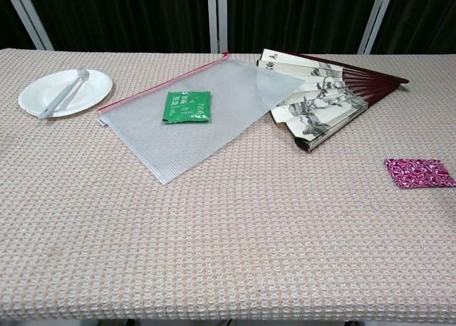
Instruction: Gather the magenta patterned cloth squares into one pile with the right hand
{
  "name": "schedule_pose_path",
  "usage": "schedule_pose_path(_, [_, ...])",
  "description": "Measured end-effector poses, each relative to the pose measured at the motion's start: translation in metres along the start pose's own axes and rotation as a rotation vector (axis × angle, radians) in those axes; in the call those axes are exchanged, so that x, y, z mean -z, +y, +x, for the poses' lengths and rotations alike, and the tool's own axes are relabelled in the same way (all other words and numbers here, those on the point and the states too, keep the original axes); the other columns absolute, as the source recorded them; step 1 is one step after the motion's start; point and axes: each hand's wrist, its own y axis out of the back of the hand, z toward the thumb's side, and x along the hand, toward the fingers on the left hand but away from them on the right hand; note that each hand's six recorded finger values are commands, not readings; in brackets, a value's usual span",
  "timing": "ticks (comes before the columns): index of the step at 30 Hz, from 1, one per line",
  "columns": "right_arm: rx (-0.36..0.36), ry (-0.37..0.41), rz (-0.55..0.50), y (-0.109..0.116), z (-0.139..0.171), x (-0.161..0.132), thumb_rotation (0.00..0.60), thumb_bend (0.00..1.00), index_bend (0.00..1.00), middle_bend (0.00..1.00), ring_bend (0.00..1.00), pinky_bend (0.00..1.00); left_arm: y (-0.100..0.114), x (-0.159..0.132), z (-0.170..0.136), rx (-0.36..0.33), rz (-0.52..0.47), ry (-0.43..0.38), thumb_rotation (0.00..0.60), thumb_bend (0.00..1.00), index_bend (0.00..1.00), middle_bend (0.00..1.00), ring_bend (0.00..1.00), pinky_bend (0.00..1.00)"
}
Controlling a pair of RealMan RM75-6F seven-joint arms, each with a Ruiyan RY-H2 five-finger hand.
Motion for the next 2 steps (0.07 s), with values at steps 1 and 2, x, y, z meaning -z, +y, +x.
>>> schedule_pose_path(1, [-0.006,-0.017,-0.020,-0.0038,0.0057,0.0072,0.600,0.30,0.00,0.00,0.00,0.00,0.0003,-0.0006,-0.0003,0.000,0.002,-0.001,0.355,0.07,0.09,0.09,0.06,0.18])
schedule_pose_path(2, [-0.012,-0.029,-0.040,-0.0068,0.0100,0.0120,0.600,0.30,0.00,0.00,0.00,0.00,0.0007,-0.0012,-0.0005,0.000,0.003,-0.002,0.356,0.07,0.09,0.09,0.06,0.18])
